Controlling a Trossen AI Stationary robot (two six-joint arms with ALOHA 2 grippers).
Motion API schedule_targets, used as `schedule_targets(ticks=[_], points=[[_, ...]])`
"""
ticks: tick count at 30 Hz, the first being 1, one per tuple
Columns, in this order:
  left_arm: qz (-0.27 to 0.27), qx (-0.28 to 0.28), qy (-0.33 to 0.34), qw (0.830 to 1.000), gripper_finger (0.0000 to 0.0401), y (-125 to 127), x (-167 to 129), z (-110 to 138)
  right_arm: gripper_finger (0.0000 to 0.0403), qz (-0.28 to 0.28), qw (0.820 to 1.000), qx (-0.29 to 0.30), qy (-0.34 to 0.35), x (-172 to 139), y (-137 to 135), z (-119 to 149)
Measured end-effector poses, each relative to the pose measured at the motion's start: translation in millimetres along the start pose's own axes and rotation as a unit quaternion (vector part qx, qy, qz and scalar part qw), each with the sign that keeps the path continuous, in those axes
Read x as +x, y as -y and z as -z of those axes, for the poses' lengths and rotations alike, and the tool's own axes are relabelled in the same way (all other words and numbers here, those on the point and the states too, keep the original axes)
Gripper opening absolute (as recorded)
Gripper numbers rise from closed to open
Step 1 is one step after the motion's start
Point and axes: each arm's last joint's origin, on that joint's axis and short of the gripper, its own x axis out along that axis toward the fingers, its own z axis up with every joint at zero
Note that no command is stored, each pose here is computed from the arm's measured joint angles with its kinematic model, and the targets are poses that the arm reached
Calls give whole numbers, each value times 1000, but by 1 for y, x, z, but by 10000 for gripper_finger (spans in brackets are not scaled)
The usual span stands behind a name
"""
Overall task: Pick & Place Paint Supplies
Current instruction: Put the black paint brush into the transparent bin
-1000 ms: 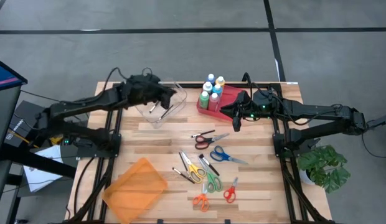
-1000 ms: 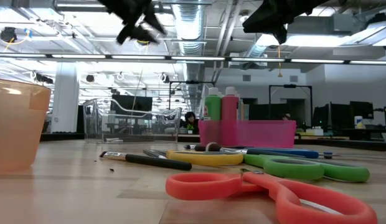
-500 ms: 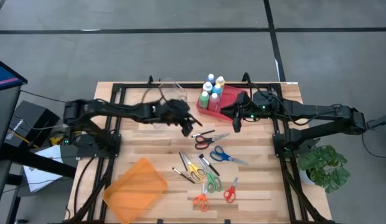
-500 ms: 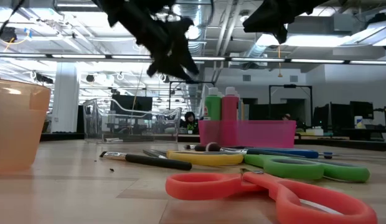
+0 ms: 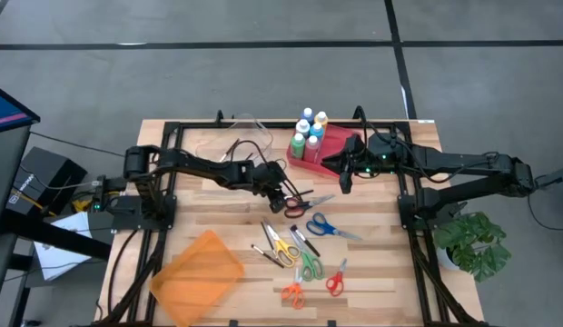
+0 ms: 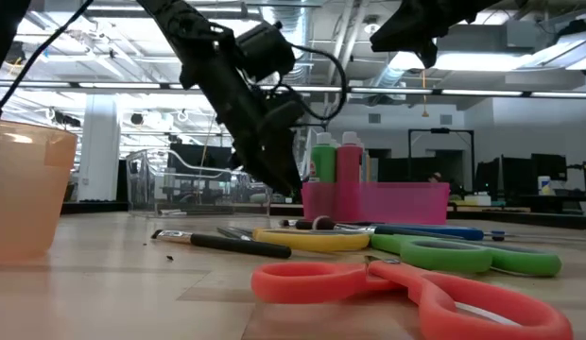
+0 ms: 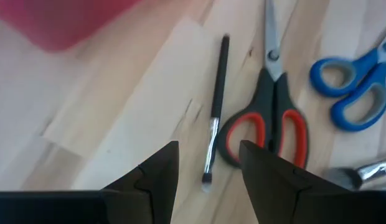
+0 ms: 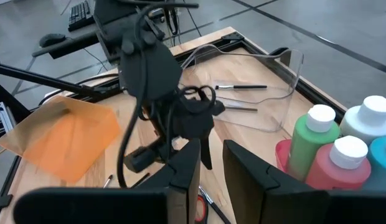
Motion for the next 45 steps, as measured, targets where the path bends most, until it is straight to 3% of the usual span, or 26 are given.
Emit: schedule_targets(ticks=[28,32,41,45], points=[[-45,22,-37,998,162,1,33,22,68,2,1000,-1,-8,0,0,2],[-48,23,-42,998,133,0,33,22,68,2,1000,-1,-8,0,0,2],[-51,28,-48,997,13,3,33,25,68,3,1000,-1,-9,0,0,2],[-42,26,-50,997,6,4,31,25,68,3,1000,-1,-9,0,0,2]])
